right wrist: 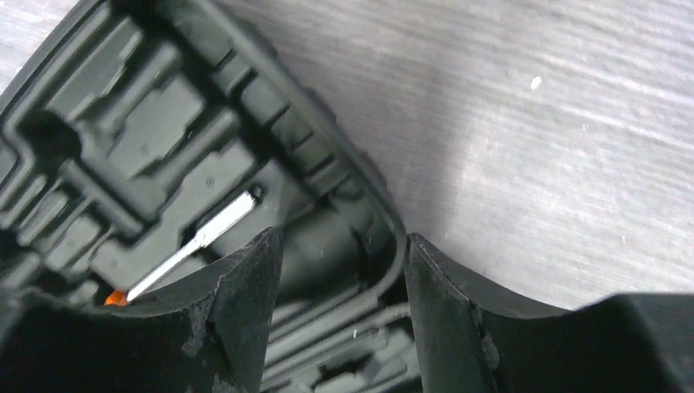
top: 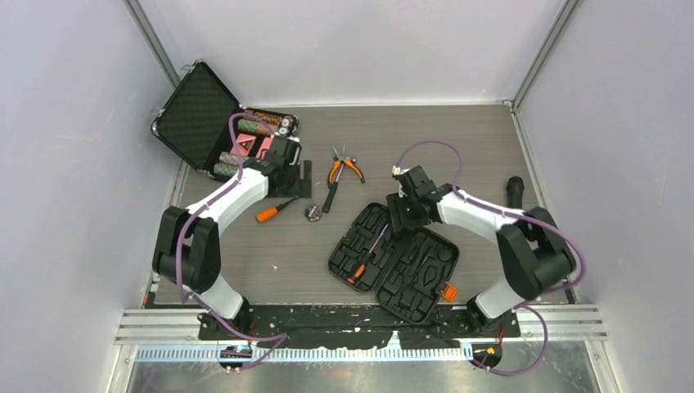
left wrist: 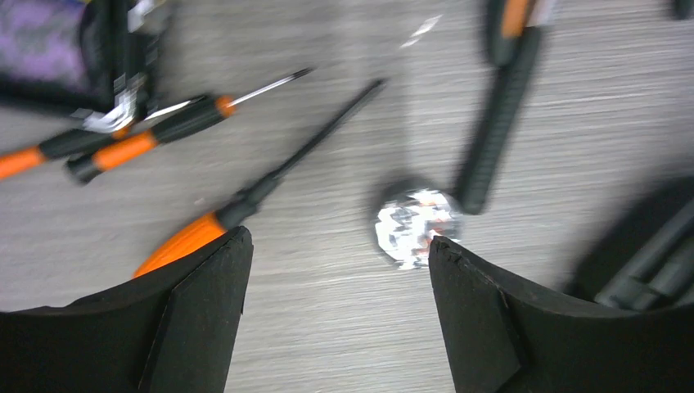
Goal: Pack the tool kit
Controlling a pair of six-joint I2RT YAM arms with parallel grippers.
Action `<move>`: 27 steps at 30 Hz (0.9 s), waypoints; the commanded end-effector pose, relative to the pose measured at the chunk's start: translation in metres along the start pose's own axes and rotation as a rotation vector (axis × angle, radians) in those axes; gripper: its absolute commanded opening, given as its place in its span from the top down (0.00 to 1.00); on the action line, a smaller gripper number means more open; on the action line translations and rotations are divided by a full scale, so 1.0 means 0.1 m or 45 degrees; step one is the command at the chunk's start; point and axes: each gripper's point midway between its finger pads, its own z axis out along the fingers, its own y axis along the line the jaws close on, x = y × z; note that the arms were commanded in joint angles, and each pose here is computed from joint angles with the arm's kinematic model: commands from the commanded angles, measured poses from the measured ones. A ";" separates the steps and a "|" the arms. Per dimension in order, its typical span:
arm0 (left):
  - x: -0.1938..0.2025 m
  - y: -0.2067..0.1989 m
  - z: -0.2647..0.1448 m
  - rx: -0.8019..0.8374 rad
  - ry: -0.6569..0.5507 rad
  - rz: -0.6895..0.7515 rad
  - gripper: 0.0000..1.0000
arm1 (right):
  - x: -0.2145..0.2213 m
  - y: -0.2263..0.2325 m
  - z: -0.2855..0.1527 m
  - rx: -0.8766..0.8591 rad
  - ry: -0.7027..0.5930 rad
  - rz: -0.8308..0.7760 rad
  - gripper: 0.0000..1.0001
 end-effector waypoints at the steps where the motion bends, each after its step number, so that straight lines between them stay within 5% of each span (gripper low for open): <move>1: 0.22 0.53 -0.08 -0.154 0.068 -0.011 0.21 | -0.33 -0.02 0.17 0.049 -0.048 -0.018 0.39; 11: 0.42 0.80 0.13 -0.256 0.185 0.041 0.19 | -1.05 0.21 0.18 -0.007 -0.174 -0.025 0.41; 18: 0.26 0.90 0.26 -0.325 0.244 0.199 0.18 | -1.05 0.38 -0.12 -0.147 -0.252 -0.020 0.41; 27: 0.46 0.76 0.26 -0.220 0.457 0.221 0.42 | -1.07 0.40 -0.42 -0.179 -0.334 -0.010 0.41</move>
